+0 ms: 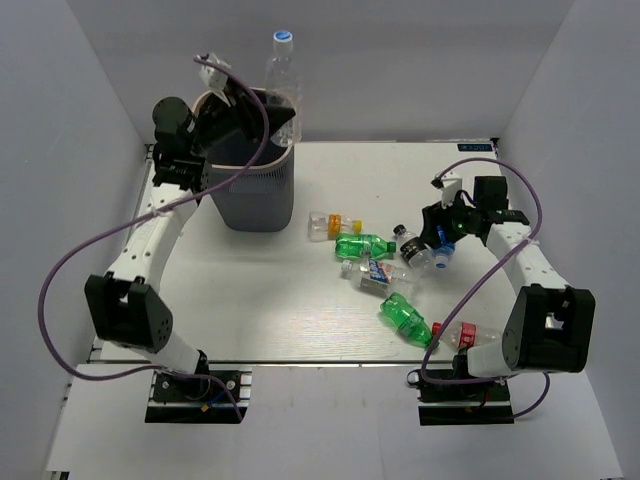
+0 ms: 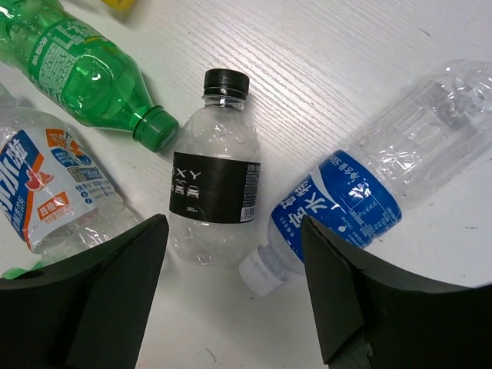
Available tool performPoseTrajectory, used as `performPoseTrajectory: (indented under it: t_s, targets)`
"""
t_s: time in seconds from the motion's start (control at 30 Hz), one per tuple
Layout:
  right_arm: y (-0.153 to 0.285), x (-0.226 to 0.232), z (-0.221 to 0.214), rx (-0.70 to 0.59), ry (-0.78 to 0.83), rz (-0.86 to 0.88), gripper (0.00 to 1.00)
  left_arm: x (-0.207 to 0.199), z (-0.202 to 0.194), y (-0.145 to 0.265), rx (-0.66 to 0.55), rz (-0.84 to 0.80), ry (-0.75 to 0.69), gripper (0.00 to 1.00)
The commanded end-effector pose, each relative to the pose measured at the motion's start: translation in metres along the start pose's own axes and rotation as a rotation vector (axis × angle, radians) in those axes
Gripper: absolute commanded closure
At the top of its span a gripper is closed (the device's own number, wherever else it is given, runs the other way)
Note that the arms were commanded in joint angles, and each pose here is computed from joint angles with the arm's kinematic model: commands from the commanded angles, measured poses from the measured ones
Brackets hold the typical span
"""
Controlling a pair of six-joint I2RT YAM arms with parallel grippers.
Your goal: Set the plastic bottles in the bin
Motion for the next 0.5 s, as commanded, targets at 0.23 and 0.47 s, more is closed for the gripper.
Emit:
performPoseTrajectory:
  t_s: [0.23,0.47]
  targets:
    - [-0.009,-0.003,0.017,-0.039,0.025,0.009,0.1,0.082,0.055,0.02,-0.109,0.511,-0.132,0.81]
    - [-0.028,-0.001,0.024,-0.002,0.024,0.016,0.1,0.113,0.019,0.052,0.151,0.742,-0.185,0.19]
Point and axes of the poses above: each gripper's point midway between its finger pads, its own y axis back along the fingers, its own x axis along the line the jaws close on, z = x × y, the point moved 4 cm from there along y, back along the fingers, and after that the axes turned 3 degrees about -y, right-handed, at the moved point
